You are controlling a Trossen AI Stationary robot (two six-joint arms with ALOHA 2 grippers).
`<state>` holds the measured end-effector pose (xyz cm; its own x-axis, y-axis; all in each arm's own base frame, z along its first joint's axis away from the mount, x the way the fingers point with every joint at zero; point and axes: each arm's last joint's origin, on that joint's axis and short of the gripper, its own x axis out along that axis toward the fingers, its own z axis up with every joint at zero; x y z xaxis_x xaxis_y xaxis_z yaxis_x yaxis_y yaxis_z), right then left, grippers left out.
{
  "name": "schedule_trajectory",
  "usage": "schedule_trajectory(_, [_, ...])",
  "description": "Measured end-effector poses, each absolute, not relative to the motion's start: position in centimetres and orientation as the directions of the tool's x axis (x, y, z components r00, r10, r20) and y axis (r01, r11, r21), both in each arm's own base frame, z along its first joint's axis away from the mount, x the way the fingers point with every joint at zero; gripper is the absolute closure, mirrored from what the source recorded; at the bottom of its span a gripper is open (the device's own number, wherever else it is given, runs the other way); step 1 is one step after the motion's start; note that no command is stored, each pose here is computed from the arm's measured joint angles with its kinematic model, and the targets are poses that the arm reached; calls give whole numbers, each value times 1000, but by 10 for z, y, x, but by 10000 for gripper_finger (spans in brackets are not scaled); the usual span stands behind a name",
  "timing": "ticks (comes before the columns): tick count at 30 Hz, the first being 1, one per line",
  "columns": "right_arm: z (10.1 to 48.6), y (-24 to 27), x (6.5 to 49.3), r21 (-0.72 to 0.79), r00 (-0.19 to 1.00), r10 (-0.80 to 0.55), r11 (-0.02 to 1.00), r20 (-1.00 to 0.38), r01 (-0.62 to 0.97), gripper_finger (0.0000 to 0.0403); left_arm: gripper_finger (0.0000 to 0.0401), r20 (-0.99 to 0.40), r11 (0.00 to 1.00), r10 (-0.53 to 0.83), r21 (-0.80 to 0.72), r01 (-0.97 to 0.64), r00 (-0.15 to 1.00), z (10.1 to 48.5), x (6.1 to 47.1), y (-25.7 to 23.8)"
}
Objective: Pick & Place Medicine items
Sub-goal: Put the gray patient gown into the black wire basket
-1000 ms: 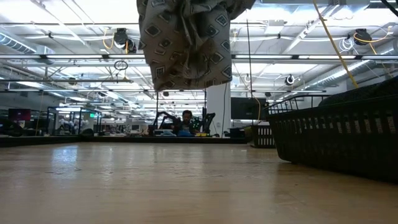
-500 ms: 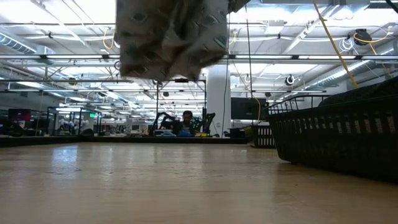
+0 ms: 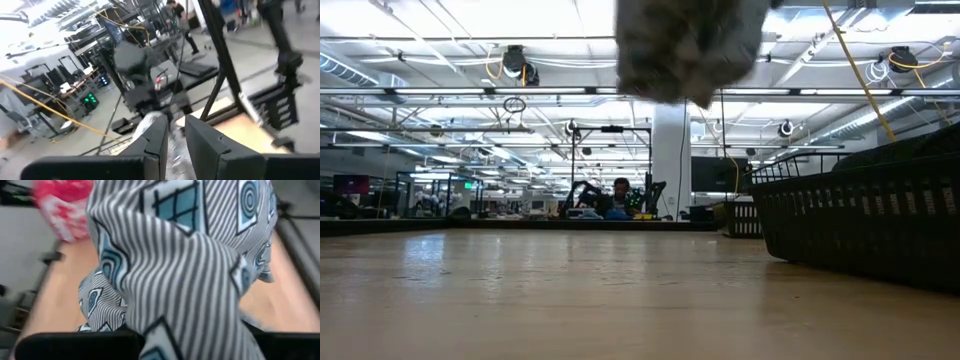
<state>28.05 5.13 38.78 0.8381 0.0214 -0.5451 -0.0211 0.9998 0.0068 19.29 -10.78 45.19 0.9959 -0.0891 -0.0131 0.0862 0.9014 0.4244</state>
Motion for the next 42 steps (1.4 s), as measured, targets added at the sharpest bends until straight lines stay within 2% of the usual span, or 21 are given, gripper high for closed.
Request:
schedule_trajectory(4, [393, 36, 242, -38, 863, -85, 996, -497, 76, 338, 325, 0, 942, -101, 323, 95, 995, 459, 174, -98])
schedule_trajectory(10, [393, 6, 186, -103, 848, -308, 950, -431, 293, 338, 325, -25, 953, -94, 287, 97, 995, 462, 149, -81])
schedule_trajectory(14, [396, -17, 154, -237, 750, -559, 829, -354, 507, 338, 325, -56, 964, -76, 252, 88, 995, 460, 143, -76])
schedule_trajectory(17, [392, -32, 142, -416, 635, -700, 710, -326, 568, 338, 325, -77, 960, -76, 264, 94, 994, 457, 143, -77])
schedule_trajectory(21, [376, -51, 141, -618, 512, -781, 610, -359, 496, 338, 325, -100, 956, -74, 276, 99, 992, 454, 145, -78])
schedule_trajectory(26, [333, -80, 146, -773, 320, -844, 528, -430, 353, 338, 325, -128, 951, -59, 293, 95, 990, 450, 154, -81])
schedule_trajectory(33, [259, -119, 151, -893, 94, -935, 355, -343, 277, 338, 325, -144, 953, -22, 295, 64, 989, 447, 162, -78])
schedule_trajectory(37, [227, -127, 146, -898, 68, -934, 356, -351, 259, 338, 325, -145, 959, -6, 280, 47, 989, 447, 163, -76])
schedule_trajectory(42, [195, -125, 136, -871, 69, -894, 447, -443, 206, 338, 325, -147, 960, -3, 277, 45, 989, 447, 163, -75])
